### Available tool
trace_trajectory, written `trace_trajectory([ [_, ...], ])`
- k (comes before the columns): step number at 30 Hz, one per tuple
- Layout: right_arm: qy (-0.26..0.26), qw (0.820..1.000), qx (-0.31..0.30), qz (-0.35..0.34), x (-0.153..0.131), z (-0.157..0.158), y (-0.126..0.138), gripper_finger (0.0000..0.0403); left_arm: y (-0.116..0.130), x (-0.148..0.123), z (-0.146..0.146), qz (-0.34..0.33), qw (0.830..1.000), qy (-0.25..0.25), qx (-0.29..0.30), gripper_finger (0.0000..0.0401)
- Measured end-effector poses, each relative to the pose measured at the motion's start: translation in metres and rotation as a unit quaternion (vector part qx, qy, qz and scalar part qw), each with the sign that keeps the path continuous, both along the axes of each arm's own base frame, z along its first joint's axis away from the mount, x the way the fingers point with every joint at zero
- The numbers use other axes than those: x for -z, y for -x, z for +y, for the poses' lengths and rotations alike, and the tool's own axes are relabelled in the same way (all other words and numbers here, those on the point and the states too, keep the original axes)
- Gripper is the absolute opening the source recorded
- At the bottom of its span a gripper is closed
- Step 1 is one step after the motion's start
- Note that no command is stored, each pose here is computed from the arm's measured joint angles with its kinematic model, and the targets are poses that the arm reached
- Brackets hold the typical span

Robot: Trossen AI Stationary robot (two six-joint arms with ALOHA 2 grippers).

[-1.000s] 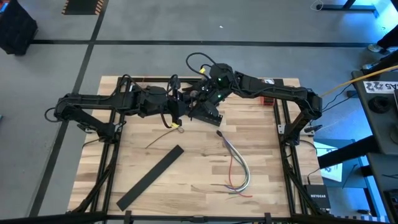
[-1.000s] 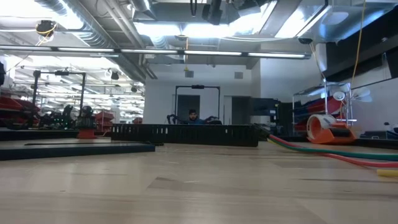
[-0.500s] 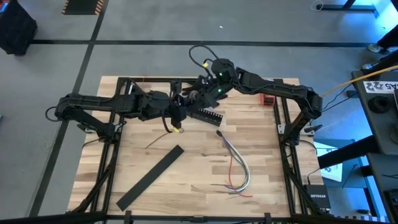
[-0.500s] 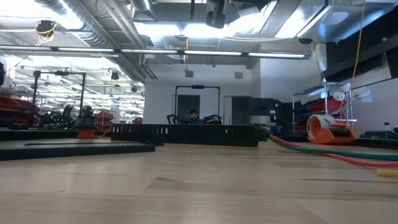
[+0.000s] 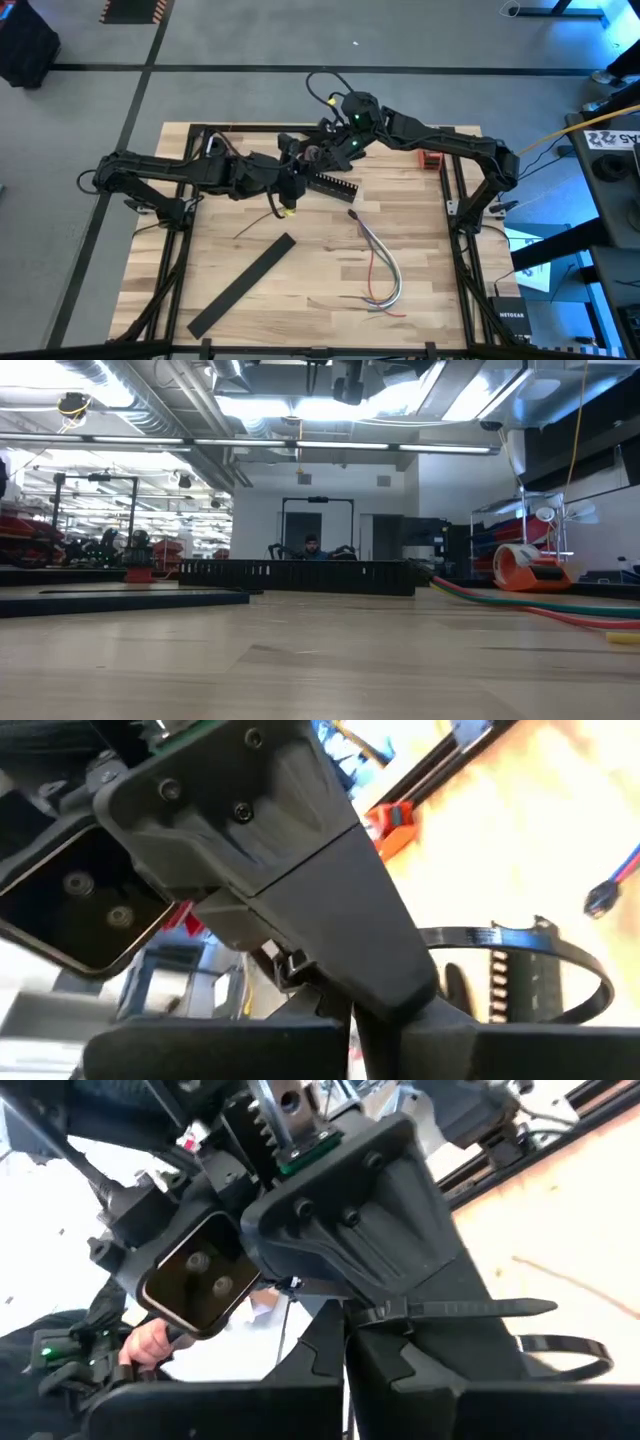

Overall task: Ziptie cables
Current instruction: Prepare the black zip tie

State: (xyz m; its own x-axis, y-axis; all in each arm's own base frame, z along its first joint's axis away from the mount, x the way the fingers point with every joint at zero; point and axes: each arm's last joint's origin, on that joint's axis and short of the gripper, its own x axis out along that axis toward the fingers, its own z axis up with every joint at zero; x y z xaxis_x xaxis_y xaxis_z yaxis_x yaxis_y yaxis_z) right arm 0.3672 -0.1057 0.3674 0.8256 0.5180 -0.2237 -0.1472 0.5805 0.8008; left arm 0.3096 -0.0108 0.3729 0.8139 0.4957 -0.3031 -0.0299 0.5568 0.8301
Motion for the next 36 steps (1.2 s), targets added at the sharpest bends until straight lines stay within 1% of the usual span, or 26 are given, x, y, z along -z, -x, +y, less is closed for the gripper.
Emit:
trace_trajectory([
  [3,0.007,1.000,0.014,0.000,0.001,-0.007,0.002,0.0000,0.001,0.000,-0.003,0.000,1.000,-0.006,-0.017,0.0000],
  [7,0.009,1.000,0.010,0.018,0.006,-0.013,0.006,0.0000,0.000,0.000,-0.006,-0.003,1.000,-0.010,-0.012,0.0000],
  [13,0.023,0.999,-0.022,-0.014,0.005,-0.010,0.001,0.0006,0.000,0.001,-0.004,-0.028,0.998,0.040,-0.026,0.0000],
  [16,0.024,0.999,-0.026,-0.013,0.006,-0.007,0.000,0.0016,0.001,0.002,0.000,-0.036,0.996,0.066,-0.038,0.0000],
  [19,0.054,0.997,-0.031,-0.036,0.005,-0.007,-0.001,0.0035,0.001,0.003,0.003,-0.049,0.993,0.089,-0.053,0.0000],
  [23,0.104,0.992,-0.037,-0.067,0.004,-0.007,-0.001,0.0076,0.001,0.003,0.006,-0.064,0.989,0.114,-0.070,0.0000],
  [26,0.123,0.987,-0.051,-0.085,0.003,-0.007,0.000,0.0112,0.001,0.003,0.008,-0.068,0.988,0.118,-0.076,0.0000],
  [29,0.148,0.982,-0.059,-0.102,0.003,-0.010,0.003,0.0138,0.001,0.002,0.008,-0.076,0.986,0.127,-0.081,0.0000],
  [31,0.164,0.979,-0.058,-0.106,0.003,-0.013,0.004,0.0146,0.001,0.002,0.009,-0.077,0.985,0.127,-0.084,0.0000],
  [36,0.178,0.979,-0.047,-0.091,0.004,-0.022,0.014,0.0151,0.002,0.002,0.010,-0.086,0.983,0.131,-0.096,0.0000],
])
